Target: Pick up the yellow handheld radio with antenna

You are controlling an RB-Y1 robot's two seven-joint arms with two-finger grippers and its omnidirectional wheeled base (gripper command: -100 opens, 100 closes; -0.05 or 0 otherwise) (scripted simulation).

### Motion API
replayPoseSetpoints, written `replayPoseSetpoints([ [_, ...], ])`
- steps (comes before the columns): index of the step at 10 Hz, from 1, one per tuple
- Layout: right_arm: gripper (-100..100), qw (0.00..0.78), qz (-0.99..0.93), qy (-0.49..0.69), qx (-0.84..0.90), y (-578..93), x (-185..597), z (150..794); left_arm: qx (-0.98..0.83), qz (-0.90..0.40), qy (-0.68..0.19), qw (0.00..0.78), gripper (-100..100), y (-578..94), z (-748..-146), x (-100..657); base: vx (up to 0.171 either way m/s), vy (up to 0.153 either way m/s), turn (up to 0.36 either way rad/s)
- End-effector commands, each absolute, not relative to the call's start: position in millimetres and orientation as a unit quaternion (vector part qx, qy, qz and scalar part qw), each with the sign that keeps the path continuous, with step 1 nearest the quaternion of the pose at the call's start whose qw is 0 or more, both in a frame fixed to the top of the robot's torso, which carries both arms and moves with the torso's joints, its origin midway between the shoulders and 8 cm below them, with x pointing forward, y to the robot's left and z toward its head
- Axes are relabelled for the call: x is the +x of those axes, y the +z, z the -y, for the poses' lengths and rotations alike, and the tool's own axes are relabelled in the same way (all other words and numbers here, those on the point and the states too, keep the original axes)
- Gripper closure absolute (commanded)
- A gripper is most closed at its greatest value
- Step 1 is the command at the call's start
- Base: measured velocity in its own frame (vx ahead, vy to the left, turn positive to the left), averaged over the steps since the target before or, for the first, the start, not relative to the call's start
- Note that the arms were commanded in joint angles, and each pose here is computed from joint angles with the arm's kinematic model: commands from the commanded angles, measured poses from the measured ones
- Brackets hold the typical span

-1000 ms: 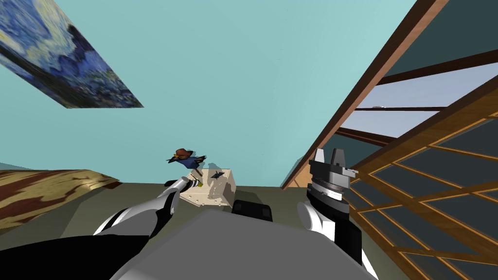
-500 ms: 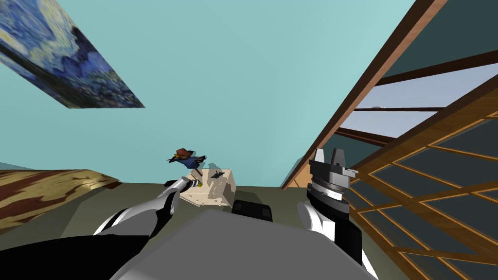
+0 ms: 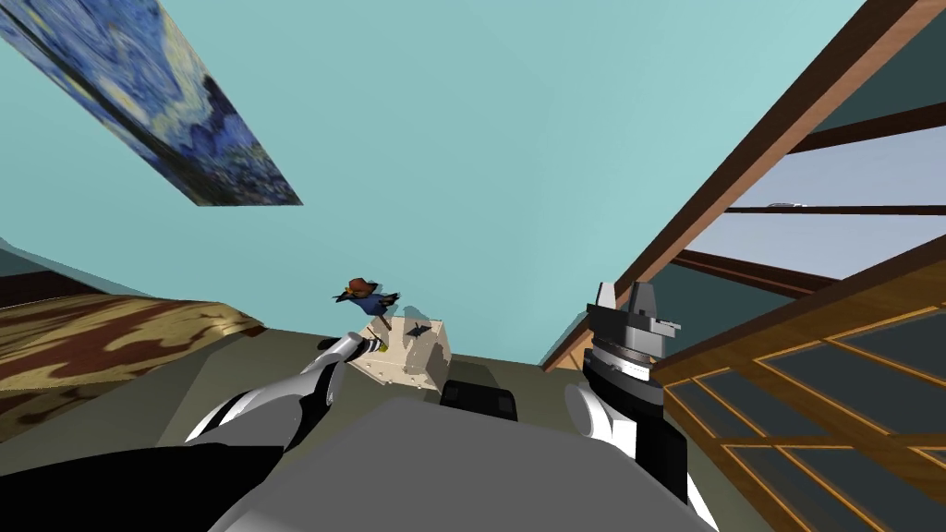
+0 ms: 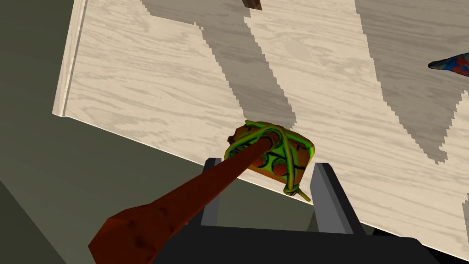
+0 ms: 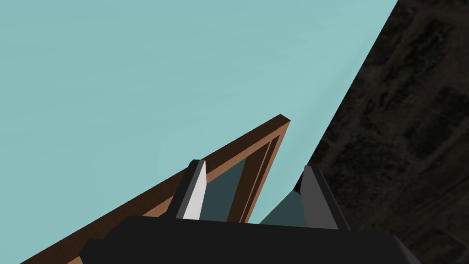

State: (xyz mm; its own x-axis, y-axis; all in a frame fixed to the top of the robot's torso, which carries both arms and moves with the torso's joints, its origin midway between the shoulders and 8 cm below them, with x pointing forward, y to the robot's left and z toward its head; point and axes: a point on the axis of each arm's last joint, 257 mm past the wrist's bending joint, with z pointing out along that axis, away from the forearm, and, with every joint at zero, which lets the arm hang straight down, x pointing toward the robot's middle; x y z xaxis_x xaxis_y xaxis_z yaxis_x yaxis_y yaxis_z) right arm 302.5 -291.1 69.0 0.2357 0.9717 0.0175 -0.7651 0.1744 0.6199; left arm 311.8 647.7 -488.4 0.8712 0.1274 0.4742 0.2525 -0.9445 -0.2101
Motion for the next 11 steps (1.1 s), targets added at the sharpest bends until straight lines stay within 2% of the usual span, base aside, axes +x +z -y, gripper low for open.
replayPoseSetpoints([
  [1, 0, 0.741, -0.196, 0.586, 0.263, 69.0, 302.5, 291.1, -0.958, 0.097, -0.235, 0.133, 100, -486.7, -645.9, 314.9, 0.022, -0.017, -0.012],
  [2, 0, 0.741, -0.196, 0.586, 0.263, 69.0, 302.6, 291.1, -0.958, 0.097, -0.235, 0.133, 100, -486.7, -645.9, 314.9, 0.004, -0.005, -0.042],
  [8, 0, 0.741, -0.196, 0.586, 0.263, 68.9, 302.5, 291.1, -0.964, 0.047, -0.233, 0.115, 100, -483.5, -623.2, 339.4, 0.053, -0.032, 0.192],
  [10, 0, 0.741, -0.196, 0.586, 0.263, 69.0, 302.6, 291.1, -0.963, 0.044, -0.238, 0.119, 100, -479.3, -625.6, 342.7, 0.009, -0.018, -0.001],
  [11, 0, 0.741, -0.196, 0.586, 0.263, 69.0, 302.6, 291.1, -0.963, 0.045, -0.239, 0.119, 0, -478.7, -625.2, 343.6, 0.000, 0.000, 0.000],
])
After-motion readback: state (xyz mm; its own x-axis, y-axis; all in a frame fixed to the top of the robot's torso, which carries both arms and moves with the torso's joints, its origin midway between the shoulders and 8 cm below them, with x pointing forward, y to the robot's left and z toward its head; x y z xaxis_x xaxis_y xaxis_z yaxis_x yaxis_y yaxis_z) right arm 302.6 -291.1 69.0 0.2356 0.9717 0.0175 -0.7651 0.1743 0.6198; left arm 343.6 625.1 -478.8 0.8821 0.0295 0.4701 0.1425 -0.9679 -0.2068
